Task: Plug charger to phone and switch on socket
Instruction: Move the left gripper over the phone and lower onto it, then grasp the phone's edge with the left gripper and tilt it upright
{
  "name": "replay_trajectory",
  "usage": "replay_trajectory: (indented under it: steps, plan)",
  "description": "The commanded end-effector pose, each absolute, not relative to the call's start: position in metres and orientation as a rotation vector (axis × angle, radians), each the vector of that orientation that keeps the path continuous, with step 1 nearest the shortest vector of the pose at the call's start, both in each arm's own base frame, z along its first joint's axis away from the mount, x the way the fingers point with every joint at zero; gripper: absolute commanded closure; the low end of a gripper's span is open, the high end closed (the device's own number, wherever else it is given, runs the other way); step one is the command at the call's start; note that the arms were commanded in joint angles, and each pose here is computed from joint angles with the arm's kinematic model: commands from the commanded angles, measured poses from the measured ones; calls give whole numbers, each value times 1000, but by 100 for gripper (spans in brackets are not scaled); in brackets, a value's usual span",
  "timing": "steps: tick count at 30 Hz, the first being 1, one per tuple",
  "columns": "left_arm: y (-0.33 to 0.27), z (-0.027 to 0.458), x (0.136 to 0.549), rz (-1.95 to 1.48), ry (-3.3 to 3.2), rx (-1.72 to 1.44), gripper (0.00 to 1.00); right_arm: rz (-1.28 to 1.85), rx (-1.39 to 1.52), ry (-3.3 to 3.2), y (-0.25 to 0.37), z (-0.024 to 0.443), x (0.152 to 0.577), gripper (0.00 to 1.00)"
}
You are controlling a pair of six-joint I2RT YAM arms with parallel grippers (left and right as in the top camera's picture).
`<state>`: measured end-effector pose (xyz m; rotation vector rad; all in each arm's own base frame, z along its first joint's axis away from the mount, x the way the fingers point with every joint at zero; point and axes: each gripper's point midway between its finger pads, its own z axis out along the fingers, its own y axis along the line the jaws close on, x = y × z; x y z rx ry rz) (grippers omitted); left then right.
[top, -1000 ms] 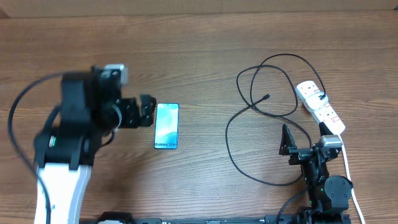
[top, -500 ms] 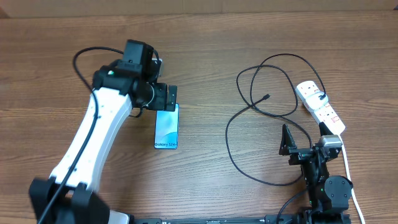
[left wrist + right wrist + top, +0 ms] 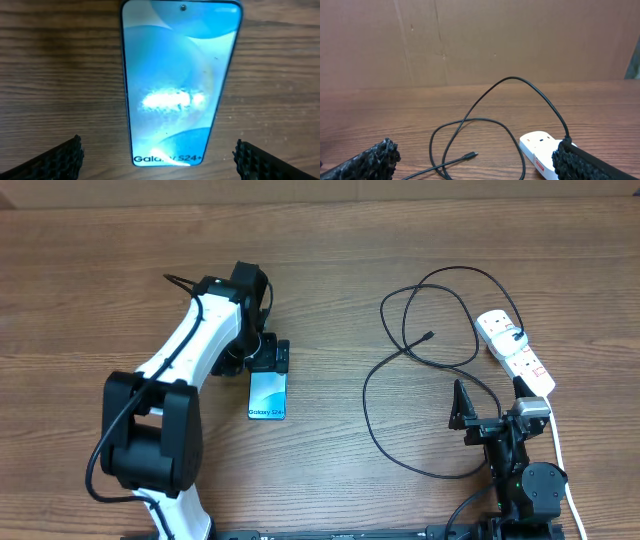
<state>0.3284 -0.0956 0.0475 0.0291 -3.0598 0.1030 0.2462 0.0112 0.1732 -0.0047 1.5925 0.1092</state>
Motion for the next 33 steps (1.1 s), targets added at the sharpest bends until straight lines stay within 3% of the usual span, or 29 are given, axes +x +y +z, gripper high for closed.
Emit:
replay_trajectory:
  steps: [1,33]
  plan:
    - [-98,39,328,74,-3042,112,0,103,-11,1588,11,172,246,0]
    - [-99,-23,304,-17,-3030,118,1,103,-11,1588,11,172,246,0]
